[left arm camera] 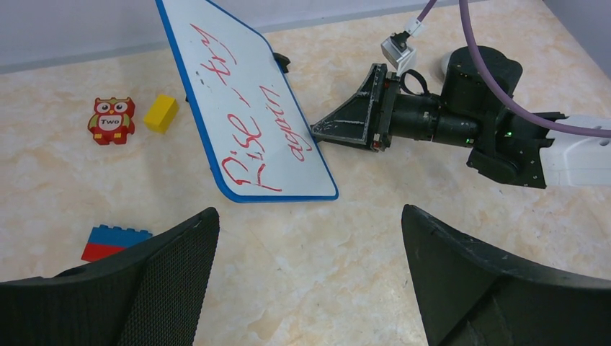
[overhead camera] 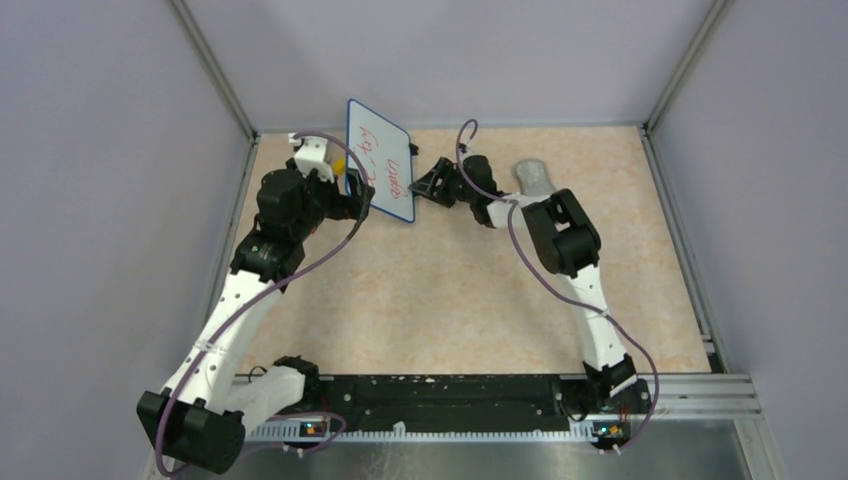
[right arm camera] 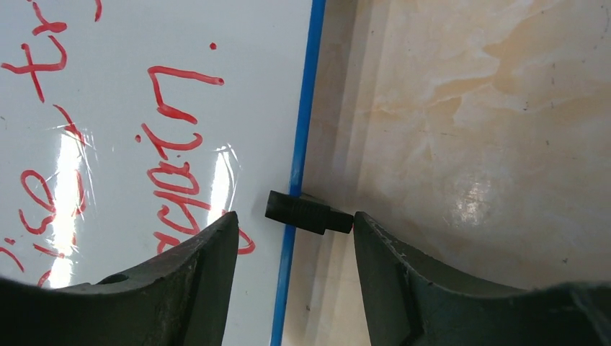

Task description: Erase the whiteboard

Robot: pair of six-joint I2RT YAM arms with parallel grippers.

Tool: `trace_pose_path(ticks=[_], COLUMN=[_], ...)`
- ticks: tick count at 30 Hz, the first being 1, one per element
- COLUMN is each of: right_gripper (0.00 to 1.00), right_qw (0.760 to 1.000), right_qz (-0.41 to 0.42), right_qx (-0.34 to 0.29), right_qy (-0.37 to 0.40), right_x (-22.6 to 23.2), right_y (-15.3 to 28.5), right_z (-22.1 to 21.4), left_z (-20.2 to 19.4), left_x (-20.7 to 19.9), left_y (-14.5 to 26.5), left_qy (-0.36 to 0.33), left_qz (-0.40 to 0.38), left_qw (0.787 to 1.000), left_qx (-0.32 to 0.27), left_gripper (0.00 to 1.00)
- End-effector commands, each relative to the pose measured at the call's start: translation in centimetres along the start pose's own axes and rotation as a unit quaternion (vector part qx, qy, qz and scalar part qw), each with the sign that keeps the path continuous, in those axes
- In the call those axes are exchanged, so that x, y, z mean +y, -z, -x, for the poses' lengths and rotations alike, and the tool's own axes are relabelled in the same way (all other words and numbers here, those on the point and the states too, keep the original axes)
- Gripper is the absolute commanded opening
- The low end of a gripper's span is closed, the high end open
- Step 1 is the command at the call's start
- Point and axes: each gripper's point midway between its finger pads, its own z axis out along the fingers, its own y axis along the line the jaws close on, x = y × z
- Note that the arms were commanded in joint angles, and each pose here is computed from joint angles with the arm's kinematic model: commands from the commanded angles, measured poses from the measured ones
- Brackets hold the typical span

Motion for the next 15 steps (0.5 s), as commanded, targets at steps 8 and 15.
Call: trace_pose_path(ticks=[8,15], right_gripper=[0.53,0.41], right_qw=[0.999,0.999], right_qz=[-0.029,-0.038], right_qx=[0.01,0.012], right_qy=[0.029,0.033], right_x=[-0.5,-0.5], right_y=[-1.5,-1.1], right_z=[-0.7,-0.8], left_z=[1.2,1.0], left_x=[0.3,0.3], left_y=[0.2,0.1], left_qy=[-0.003,-0.001], left_qz=[0.006,0.008], left_qw=[1.0,1.0], left_qx=[-0.031,-0.029], left_gripper=[0.99,0.99])
